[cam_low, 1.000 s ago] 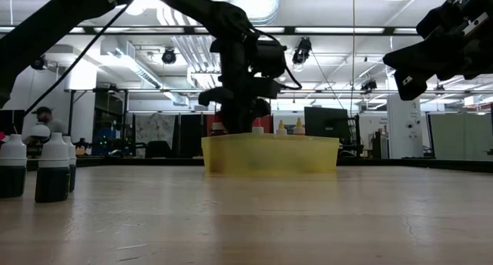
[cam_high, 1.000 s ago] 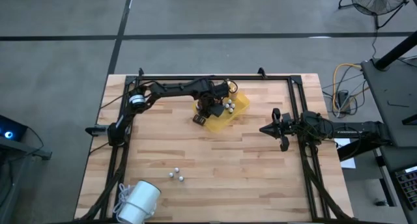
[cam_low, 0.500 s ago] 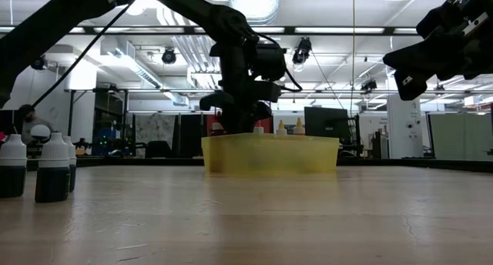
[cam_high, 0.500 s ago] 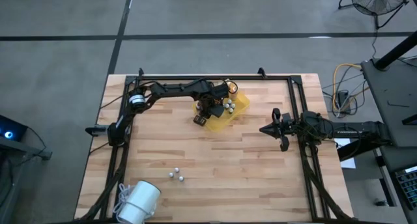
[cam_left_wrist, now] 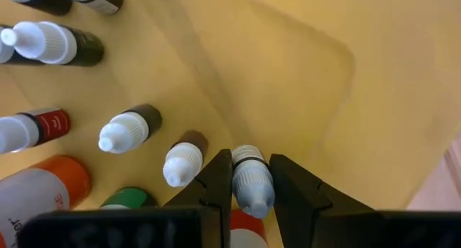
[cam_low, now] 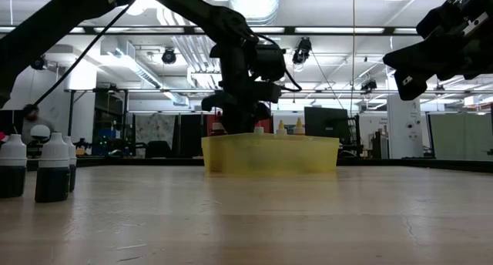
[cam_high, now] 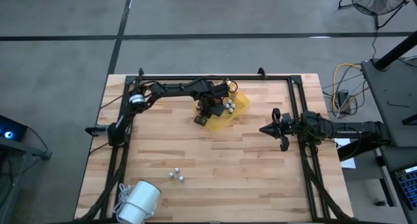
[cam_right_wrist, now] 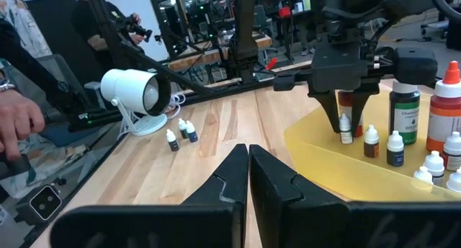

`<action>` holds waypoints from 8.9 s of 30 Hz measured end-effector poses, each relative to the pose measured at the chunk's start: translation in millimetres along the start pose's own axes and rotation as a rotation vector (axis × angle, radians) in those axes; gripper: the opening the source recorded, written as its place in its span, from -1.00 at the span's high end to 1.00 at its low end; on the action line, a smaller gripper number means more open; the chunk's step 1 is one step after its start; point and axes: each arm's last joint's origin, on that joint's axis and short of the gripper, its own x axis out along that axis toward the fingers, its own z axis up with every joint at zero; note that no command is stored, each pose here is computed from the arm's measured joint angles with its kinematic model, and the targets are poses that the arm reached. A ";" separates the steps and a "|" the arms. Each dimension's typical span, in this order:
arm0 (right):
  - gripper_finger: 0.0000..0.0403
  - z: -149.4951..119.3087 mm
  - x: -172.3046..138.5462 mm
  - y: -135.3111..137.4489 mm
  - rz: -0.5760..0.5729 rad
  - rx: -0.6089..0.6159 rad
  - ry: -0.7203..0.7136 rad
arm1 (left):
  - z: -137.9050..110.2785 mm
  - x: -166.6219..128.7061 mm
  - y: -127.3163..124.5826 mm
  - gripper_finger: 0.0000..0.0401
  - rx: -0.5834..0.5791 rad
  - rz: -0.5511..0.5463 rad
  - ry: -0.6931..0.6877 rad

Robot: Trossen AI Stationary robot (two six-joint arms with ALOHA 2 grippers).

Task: Pick & Place food coloring
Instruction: Put the small black food coloring bottle into the yellow bin, then put the small blue food coloring bottle into the yellow bin

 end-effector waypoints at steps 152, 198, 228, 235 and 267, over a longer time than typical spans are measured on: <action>0.96 0.1 0.0 0.0 0.000 0.000 0.000 | -20.6 4.0 -5.6 0.45 -0.087 0.005 -0.090; 0.96 0.1 0.0 0.1 0.000 0.000 0.000 | -10.8 -56.9 -20.2 0.45 -0.184 0.090 -0.088; 0.96 -1.3 -0.1 -0.3 -0.003 0.002 0.015 | 35.2 -119.7 -155.3 0.45 -0.458 -0.046 -0.103; 0.96 -1.4 0.0 -0.4 -0.004 0.002 0.015 | 40.9 -124.8 -192.7 0.45 -0.433 -0.084 -0.053; 0.96 -1.4 0.0 -0.4 -0.004 0.002 0.015 | 52.1 -138.2 -303.6 0.10 -0.134 -0.177 -0.069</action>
